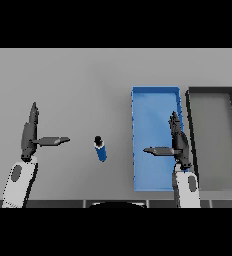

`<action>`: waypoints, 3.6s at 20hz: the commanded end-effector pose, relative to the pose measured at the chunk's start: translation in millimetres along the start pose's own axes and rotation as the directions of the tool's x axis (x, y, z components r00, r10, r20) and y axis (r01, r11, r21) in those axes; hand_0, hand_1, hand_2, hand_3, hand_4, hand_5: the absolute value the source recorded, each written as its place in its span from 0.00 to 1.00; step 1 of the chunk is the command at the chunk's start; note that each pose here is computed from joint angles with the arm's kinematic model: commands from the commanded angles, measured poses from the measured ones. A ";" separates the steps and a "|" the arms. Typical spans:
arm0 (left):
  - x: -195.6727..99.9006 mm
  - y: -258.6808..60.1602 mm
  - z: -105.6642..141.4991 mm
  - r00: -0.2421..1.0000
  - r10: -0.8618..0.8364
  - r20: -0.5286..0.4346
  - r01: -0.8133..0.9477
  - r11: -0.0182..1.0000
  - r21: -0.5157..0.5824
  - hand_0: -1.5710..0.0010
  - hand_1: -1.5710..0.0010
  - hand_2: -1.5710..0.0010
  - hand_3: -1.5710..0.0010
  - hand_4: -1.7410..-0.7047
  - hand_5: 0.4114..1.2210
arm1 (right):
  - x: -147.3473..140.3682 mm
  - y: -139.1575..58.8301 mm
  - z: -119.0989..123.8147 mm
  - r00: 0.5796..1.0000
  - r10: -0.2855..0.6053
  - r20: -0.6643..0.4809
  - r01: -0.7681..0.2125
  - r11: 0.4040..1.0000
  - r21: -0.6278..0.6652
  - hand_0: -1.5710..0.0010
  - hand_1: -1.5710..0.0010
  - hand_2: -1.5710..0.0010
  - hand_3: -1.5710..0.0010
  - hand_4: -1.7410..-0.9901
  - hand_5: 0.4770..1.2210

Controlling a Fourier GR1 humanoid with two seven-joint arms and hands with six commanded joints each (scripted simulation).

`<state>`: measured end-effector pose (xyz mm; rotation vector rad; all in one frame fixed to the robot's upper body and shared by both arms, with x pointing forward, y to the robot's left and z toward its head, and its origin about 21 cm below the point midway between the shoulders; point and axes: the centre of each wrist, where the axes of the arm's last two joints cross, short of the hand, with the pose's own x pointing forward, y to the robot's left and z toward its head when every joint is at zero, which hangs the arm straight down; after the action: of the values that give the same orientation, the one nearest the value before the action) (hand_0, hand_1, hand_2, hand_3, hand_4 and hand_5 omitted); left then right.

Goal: Pick up the blue pipe and place it into the blue bin.

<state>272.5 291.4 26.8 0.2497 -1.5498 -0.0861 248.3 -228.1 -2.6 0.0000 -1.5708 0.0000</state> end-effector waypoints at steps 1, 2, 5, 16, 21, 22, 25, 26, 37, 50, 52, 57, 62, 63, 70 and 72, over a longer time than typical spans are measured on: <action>0.1 -0.3 0.1 1.000 0.001 0.005 -0.001 1.000 0.000 1.00 1.00 1.00 1.00 0.75 0.22 | 0.0 -0.3 0.1 1.000 0.000 0.000 0.000 1.000 -0.001 1.00 1.00 1.00 1.00 0.71 0.20; 0.1 -0.6 0.4 1.000 0.001 0.008 -0.001 1.000 0.000 1.00 1.00 1.00 1.00 0.75 0.22 | 0.0 -0.7 0.4 1.000 0.000 0.001 0.000 1.000 -0.001 1.00 1.00 1.00 1.00 0.71 0.20; 0.2 -2.0 1.4 1.000 0.000 0.010 0.000 1.000 -0.001 1.00 1.00 1.00 1.00 0.75 0.22 | -0.1 -2.2 1.3 1.000 0.000 0.001 0.000 1.000 -0.001 1.00 1.00 1.00 1.00 0.71 0.20; -4.5 37.0 22.1 0.984 -0.115 0.133 0.159 0.908 -0.388 1.00 1.00 1.00 1.00 0.74 0.21 | 16.6 -20.5 30.1 0.946 0.294 0.139 -0.306 0.949 0.080 1.00 1.00 1.00 1.00 0.73 0.19; -4.8 18.0 40.4 0.985 -0.130 0.111 0.170 0.810 -0.561 1.00 1.00 1.00 1.00 0.65 0.14 | 17.3 -22.8 24.4 0.943 0.306 0.133 -0.319 0.944 0.088 1.00 1.00 1.00 1.00 0.75 0.19; -4.1 6.0 45.4 0.987 -0.128 0.098 0.161 0.782 -0.602 1.00 1.00 1.00 1.00 0.62 0.12 | 17.8 -24.4 26.0 0.941 0.307 0.144 -0.321 0.943 0.085 1.00 1.00 1.00 1.00 0.76 0.19; -3.3 -12.8 52.6 0.984 -0.150 0.093 0.174 0.733 -0.658 1.00 1.00 1.00 1.00 0.59 0.08 | 17.1 -22.6 31.3 0.942 0.303 0.146 -0.317 0.945 0.085 1.00 1.00 1.00 1.00 0.74 0.19; -4.2 -21.2 54.6 0.984 -0.160 0.082 0.173 0.717 -0.675 1.00 1.00 1.00 1.00 0.58 0.06 | 16.6 -23.5 29.9 0.944 0.299 0.138 -0.313 0.946 0.089 1.00 1.00 1.00 1.00 0.74 0.19; -18.1 -101.3 40.5 0.993 -0.080 0.091 0.121 0.693 -0.711 1.00 1.00 1.00 1.00 0.58 0.06 | 20.5 -25.9 32.4 0.946 0.304 0.111 -0.314 0.946 0.083 1.00 1.00 1.00 1.00 0.71 0.20; -28.8 -148.0 36.9 0.997 0.042 0.064 0.018 0.691 -0.723 0.99 0.90 0.80 0.82 0.48 0.25 | 14.0 -29.9 35.8 0.942 0.307 0.133 -0.319 0.945 0.073 1.00 1.00 1.00 1.00 0.70 0.24; -29.0 -152.7 36.6 0.995 0.087 0.041 -0.031 0.696 -0.718 0.77 0.65 0.56 0.53 0.36 0.52 | 15.9 -28.2 34.5 0.942 0.306 0.136 -0.317 0.945 0.075 1.00 1.00 1.00 1.00 0.69 0.24; -28.9 -161.8 46.9 0.994 0.090 0.062 -0.018 0.689 -0.725 0.25 0.21 0.18 0.19 0.18 0.84 | 16.4 -23.7 32.0 0.949 0.286 0.129 -0.297 0.952 0.077 1.00 1.00 1.00 1.00 0.68 0.24; -19.4 -168.9 46.9 0.981 0.134 0.137 0.002 0.707 -0.707 0.08 0.07 0.06 0.06 0.25 0.95 | 16.9 -27.6 29.6 0.951 0.286 0.115 -0.296 0.952 0.081 1.00 1.00 1.00 1.00 0.70 0.21; -14.2 -166.6 44.0 0.976 0.150 0.161 0.007 0.711 -0.703 0.07 0.06 0.05 0.05 0.25 0.96 | 17.1 -26.9 27.6 0.954 0.281 0.107 -0.290 0.954 0.082 1.00 1.00 1.00 1.00 0.70 0.20; 40.2 -174.4 40.3 0.928 0.268 0.257 0.008 0.678 -0.735 0.01 0.01 0.01 0.01 0.27 0.99 | 17.6 -27.0 26.3 0.941 0.318 0.117 -0.328 0.942 0.077 1.00 1.00 1.00 1.00 0.73 0.22; 50.8 -176.0 38.5 0.926 0.269 0.265 0.022 0.662 -0.750 0.01 0.01 0.01 0.01 0.27 0.99 | 15.4 -25.7 27.5 0.939 0.318 0.128 -0.329 0.941 0.076 1.00 1.00 1.00 1.00 0.75 0.22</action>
<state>253.5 105.5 39.2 -0.5706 -1.7551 -0.6848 220.7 -253.9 12.6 -0.1861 -1.6677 0.3408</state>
